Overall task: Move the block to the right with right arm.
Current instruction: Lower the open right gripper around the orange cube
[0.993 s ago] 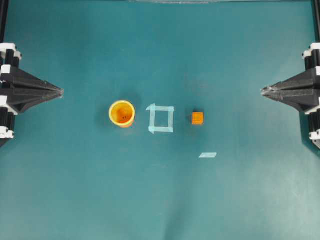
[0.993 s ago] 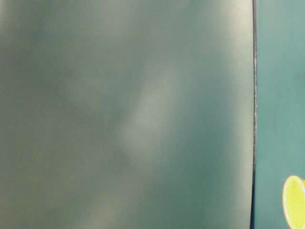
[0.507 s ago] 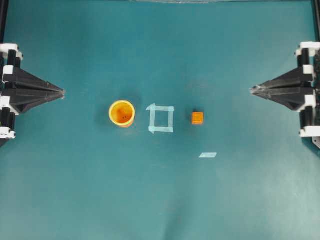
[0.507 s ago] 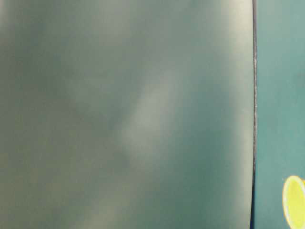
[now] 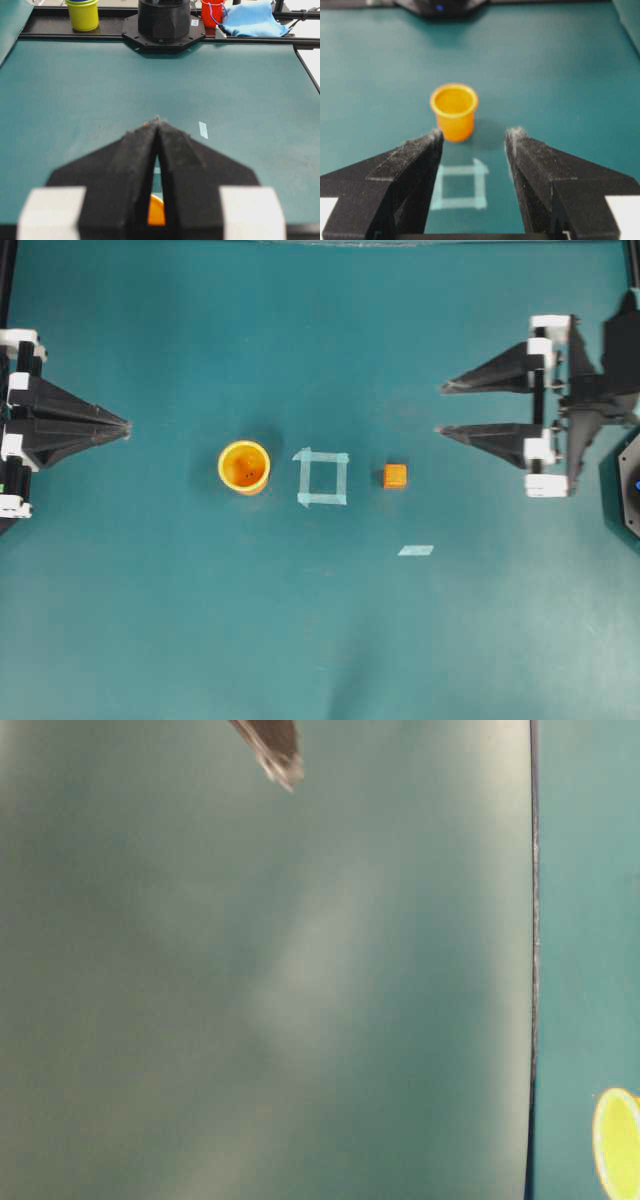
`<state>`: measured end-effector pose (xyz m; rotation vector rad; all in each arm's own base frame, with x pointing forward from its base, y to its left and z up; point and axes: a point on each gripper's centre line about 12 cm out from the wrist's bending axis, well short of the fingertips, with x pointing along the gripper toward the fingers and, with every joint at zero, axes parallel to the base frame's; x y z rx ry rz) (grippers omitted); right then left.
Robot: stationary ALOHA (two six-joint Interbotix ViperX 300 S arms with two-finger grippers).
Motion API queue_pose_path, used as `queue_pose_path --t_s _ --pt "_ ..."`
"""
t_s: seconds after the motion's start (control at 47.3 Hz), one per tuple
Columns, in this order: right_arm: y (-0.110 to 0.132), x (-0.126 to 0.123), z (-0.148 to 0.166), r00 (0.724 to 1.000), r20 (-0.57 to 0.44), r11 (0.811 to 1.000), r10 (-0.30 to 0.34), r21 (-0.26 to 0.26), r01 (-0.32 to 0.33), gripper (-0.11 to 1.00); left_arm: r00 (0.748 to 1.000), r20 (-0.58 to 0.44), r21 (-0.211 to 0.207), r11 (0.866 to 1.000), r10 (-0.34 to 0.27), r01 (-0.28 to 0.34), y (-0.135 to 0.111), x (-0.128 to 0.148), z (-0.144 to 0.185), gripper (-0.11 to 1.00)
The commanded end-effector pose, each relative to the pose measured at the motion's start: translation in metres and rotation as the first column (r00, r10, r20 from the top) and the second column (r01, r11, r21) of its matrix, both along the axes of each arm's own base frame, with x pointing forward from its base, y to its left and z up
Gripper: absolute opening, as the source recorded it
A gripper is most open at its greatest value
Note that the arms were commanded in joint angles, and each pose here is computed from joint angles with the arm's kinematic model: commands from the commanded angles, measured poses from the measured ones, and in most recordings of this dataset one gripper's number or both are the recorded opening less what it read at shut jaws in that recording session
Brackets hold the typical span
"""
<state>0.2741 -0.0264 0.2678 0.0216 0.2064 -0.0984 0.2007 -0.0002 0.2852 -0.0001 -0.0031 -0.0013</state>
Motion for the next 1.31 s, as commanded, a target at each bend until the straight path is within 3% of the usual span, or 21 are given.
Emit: queue_pose_path --t_s 0.0,0.317,0.655,0.993,1.289 --pt "-0.003 0.014 0.001 1.000 -0.010 1.000 -0.007 0.004 0.007 0.58 1.000 0.025 0.000 1.000 0.001 -0.001 0.000 0.003 0.010 0.00" --pt "-0.008 0.053 -0.045 0.981 -0.193 1.000 -0.004 0.012 0.006 0.59 1.000 0.020 0.000 1.000 0.000 0.000 0.000 0.003 0.010 0.00" --pt "0.012 0.064 -0.107 0.928 -0.368 0.998 0.055 0.037 -0.045 0.59 1.000 -0.003 0.000 1.000 0.000 0.000 0.000 0.003 0.007 0.00" --pt "0.015 0.066 -0.136 0.890 -0.450 0.998 0.065 0.043 -0.051 0.59 1.000 -0.009 0.000 1.000 0.000 0.000 0.000 0.003 0.006 0.00" --pt "0.015 0.061 -0.148 0.873 -0.483 0.998 0.066 0.045 -0.051 0.59 1.000 -0.009 0.000 1.000 0.000 0.000 0.000 0.003 0.007 0.00"
